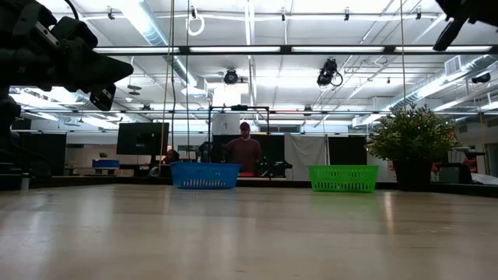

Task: Sort spring keychains
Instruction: Return to home position

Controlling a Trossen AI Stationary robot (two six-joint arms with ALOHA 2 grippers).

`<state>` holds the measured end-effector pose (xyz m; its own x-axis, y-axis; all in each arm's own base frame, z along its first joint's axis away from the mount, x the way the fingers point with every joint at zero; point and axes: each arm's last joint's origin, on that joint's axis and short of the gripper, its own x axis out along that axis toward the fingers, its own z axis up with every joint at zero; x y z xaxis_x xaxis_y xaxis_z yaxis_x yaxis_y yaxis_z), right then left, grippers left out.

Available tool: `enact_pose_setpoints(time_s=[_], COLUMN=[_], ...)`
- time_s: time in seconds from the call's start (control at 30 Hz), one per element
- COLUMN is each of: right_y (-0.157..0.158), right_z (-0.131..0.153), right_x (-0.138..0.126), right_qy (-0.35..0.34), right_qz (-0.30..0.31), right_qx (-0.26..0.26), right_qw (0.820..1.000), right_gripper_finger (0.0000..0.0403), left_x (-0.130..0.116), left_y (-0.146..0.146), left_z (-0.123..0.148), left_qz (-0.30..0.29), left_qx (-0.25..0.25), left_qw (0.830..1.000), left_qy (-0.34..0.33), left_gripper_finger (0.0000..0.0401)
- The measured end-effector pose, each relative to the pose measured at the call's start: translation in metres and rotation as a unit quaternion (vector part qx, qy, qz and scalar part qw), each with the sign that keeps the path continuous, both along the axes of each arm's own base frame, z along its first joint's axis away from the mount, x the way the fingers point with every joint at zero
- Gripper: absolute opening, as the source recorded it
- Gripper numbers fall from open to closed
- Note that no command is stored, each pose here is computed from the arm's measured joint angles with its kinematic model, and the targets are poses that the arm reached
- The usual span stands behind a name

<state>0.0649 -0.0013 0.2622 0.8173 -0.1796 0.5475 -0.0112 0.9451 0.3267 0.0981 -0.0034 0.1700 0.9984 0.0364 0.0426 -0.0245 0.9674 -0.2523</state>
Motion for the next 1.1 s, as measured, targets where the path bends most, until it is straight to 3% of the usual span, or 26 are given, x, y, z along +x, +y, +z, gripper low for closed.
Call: enact_pose_setpoints(time_s=[0.27,0.33,0.43,0.63,0.83,1.1], right_y=[0.0,-0.001,-0.001,0.0,0.001,0.006], right_z=[-0.04,-0.039,-0.038,-0.048,-0.067,-0.086], right_x=[0.013,0.013,0.012,0.019,0.027,0.031], right_qy=[-0.012,-0.01,-0.007,0.066,0.165,0.253], right_qz=[-0.011,-0.02,-0.043,-0.075,-0.052,0.038], right_qx=[0.024,0.023,-0.001,-0.063,-0.06,-0.078], right_qw=[1.0,0.999,0.999,0.993,0.983,0.964], right_gripper_finger=[0.0,0.0,0.0,0.0,0.0,0.0], left_x=[0.0,0.0,0.0,0.0,0.0,0.0], left_y=[0.0,0.0,0.0,0.0,0.0,0.0], left_z=[0.0,0.0,0.0,0.0,0.0,0.0], left_qz=[0.0,0.0,0.0,0.0,0.0,0.0], left_qx=[0.0,0.0,0.0,0.0,0.0,0.0], left_qw=[1.0,1.0,1.0,1.0,1.0,1.0], left_qy=[0.0,0.0,0.0,0.001,0.0,0.0], left_gripper_finger=[0.0025,0.0025,0.0025,0.0025,0.0025,0.0025])
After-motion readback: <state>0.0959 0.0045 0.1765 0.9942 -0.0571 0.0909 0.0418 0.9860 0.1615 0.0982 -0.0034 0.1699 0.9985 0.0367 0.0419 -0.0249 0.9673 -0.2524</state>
